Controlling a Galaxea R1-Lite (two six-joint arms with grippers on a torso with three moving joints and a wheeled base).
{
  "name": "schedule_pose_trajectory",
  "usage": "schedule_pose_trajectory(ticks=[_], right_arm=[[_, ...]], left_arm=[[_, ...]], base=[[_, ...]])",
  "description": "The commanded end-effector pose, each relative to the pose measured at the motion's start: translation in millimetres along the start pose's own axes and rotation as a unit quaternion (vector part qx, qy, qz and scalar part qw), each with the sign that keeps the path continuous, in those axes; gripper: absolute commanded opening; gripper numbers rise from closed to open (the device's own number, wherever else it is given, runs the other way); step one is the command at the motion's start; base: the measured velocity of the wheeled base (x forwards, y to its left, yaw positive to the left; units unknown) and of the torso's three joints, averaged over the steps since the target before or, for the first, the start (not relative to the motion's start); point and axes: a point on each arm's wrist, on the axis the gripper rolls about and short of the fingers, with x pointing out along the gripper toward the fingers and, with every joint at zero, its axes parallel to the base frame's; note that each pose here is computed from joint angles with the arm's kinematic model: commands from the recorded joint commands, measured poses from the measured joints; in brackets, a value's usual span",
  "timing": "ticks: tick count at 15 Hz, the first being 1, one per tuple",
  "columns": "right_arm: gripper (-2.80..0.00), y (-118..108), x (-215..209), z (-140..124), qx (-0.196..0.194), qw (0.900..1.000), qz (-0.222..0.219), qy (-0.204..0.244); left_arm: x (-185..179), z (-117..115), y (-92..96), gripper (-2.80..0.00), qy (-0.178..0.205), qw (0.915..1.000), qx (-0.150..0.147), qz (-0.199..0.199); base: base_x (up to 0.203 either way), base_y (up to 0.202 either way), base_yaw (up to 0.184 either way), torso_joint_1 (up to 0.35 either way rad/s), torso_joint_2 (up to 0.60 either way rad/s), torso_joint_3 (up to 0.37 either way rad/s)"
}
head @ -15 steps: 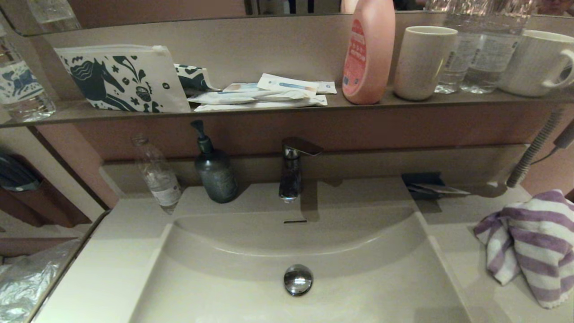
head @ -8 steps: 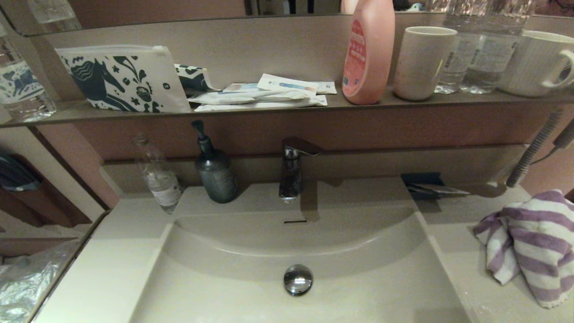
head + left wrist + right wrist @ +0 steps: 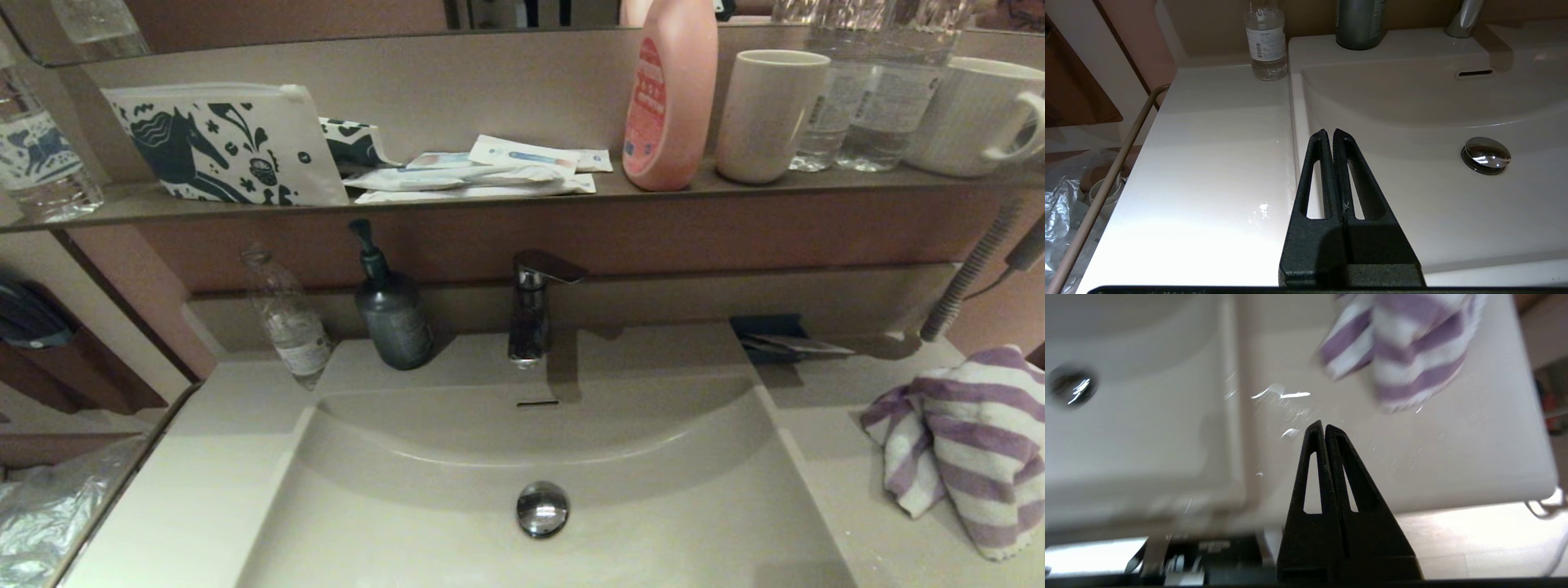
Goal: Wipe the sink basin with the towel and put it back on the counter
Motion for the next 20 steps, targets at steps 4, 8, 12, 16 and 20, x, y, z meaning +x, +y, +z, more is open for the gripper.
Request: schedule_pose_trajectory(ticks=[4,8,12,16,20], right_arm=[[-2.80,1,-44,-62,-0.020,0.996,0.037,-0.081],[-2.80,-3,-47,-99,-0.033,0.989,0.062,-0.128],[-2.80,-5,-24,-115,-0.036,0.981,0.064,-0.179],[-2.80,-5,10,-122,-0.037,0.974,0.067,-0.215],[-2.80,-5,30,-130,-0.047,0.964,0.063,-0.254]], left_arm=[[0,0,0.0,-2.80,0.000,1.0000,0.000,0.000],[0,0,0.0,-2.80,0.000,1.0000,0.000,0.000],[0,0,0.0,-2.80,0.000,1.0000,0.000,0.000],[0,0,0.0,-2.80,0.000,1.0000,0.000,0.000],[0,0,0.0,-2.80,0.000,1.0000,0.000,0.000]], base=[[0.000,0.000,0.000,0.000,0.00,0.000],[0.000,0.000,0.000,0.000,0.00,0.000],[0.000,0.000,0.000,0.000,0.00,0.000],[0.000,0.000,0.000,0.000,0.00,0.000],[0.000,0.000,0.000,0.000,0.00,0.000]])
